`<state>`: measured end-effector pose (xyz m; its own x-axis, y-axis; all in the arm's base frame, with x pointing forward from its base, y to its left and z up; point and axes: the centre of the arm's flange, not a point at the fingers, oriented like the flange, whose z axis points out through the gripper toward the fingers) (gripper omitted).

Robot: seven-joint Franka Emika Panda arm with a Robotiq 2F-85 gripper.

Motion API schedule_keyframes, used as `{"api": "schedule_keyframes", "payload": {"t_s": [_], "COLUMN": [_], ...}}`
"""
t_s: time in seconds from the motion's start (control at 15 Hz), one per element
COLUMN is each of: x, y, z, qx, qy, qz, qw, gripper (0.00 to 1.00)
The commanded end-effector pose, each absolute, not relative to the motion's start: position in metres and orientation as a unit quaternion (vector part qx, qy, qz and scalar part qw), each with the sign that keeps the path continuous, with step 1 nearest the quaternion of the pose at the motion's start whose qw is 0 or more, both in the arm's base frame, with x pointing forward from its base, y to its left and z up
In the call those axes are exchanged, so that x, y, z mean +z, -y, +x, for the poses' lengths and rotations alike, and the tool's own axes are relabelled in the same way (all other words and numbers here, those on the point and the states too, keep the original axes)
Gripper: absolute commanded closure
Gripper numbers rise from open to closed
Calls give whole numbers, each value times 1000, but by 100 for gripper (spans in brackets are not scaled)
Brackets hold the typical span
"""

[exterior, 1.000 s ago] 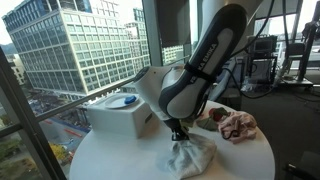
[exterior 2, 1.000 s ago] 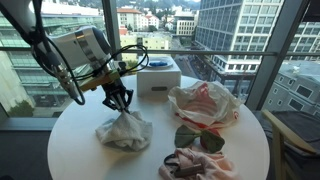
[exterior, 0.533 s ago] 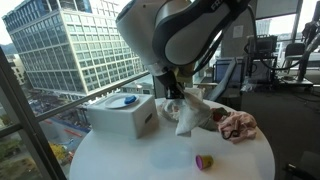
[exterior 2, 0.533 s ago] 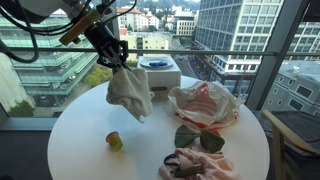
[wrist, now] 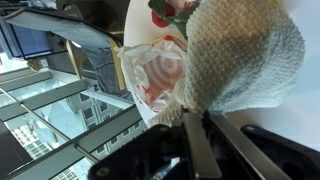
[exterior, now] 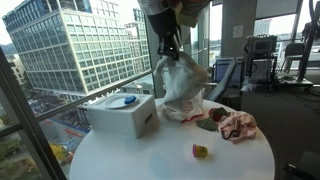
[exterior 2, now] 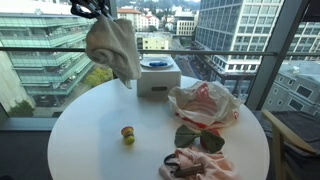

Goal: Use the white towel to wipe the yellow container

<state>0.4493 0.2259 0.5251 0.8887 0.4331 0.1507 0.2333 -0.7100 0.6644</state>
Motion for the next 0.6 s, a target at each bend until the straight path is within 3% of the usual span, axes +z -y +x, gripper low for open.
{"api": "schedule_keyframes", "payload": {"t_s": [0.0,0.27,0.53], "x": [516,470,387], "y": [-229,-240,-243], "z": [467,500,522], "qx": [176,207,163], "qy": [-209,-232,-248], "qz": [917,933,945], "qw": [290,183,138], "gripper": [98,98,98]}}
